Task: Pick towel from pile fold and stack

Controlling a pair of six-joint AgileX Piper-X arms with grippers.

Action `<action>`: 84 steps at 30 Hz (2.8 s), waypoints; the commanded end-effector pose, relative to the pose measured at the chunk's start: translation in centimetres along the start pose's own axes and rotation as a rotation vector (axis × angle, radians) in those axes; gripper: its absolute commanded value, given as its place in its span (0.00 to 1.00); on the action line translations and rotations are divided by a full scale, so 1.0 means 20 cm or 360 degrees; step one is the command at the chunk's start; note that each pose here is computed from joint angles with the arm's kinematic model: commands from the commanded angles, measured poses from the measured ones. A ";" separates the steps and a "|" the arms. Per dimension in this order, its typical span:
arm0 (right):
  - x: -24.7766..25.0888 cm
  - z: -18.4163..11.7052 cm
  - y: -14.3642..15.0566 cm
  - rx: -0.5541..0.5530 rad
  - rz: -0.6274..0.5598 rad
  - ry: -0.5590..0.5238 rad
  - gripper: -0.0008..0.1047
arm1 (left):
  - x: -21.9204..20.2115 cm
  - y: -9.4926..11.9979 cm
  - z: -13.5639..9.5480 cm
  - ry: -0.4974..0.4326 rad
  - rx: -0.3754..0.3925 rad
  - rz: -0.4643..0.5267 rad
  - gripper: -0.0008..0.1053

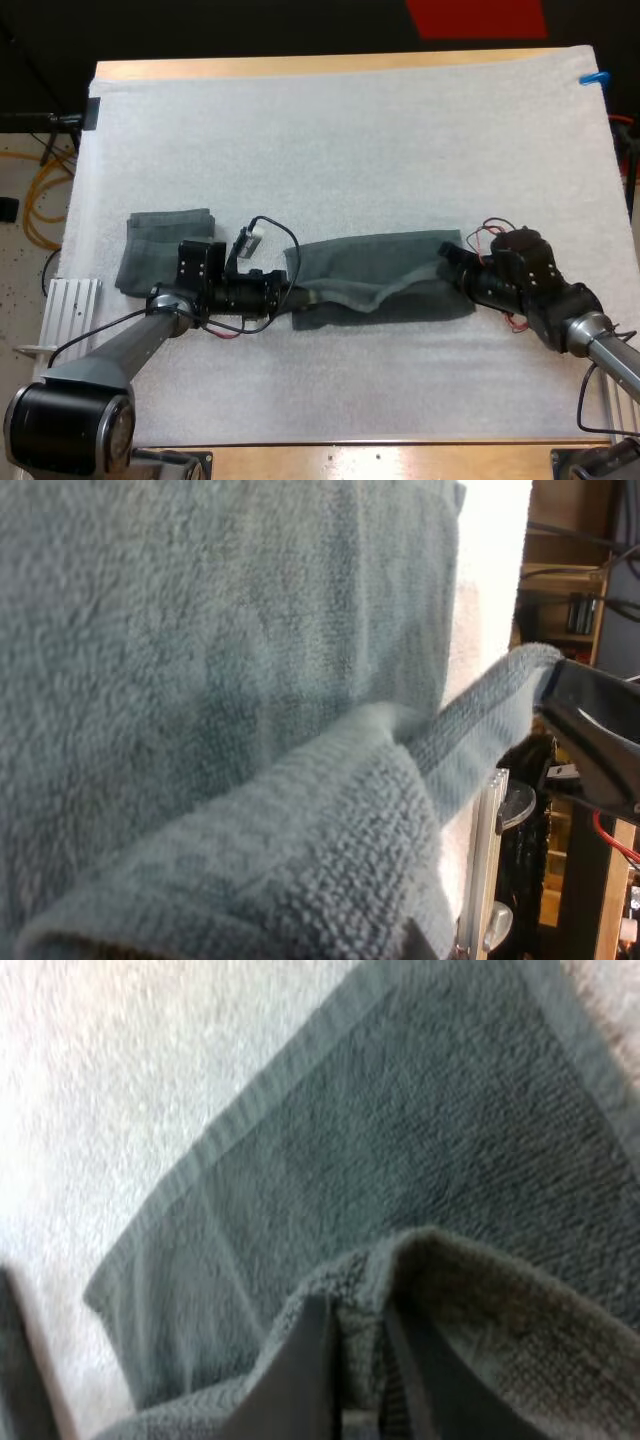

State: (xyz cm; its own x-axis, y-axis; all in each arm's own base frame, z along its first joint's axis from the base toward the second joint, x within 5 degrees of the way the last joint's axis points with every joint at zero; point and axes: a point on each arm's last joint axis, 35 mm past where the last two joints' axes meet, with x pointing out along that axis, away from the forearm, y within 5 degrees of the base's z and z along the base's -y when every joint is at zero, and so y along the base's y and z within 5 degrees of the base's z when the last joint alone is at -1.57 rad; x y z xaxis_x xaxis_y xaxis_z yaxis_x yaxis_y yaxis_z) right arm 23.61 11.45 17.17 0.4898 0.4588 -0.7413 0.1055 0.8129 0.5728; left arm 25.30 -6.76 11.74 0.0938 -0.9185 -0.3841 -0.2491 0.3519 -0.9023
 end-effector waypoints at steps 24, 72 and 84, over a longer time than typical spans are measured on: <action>-0.01 0.06 0.04 -0.0027 0.0006 -0.0218 0.22 | 0.00 -0.05 0.05 -0.0138 0.0284 -0.0002 0.45; -0.69 0.15 0.26 -0.1214 -0.0494 -0.0318 0.80 | -0.65 -0.69 -0.93 -0.0884 0.1153 0.0630 0.63; -0.41 0.37 -0.08 -0.0894 -0.0283 0.0108 0.80 | -0.68 -0.76 -1.02 -0.0692 0.1209 0.0442 0.64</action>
State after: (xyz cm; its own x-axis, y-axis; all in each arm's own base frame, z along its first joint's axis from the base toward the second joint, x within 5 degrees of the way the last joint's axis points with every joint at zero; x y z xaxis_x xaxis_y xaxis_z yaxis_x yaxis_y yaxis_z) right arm 25.70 3.72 24.61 0.4434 0.2753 -0.8530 -0.2707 0.9484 0.1653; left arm 8.36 -3.30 34.46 0.5240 -0.6737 -0.5211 0.3530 0.7286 -0.5870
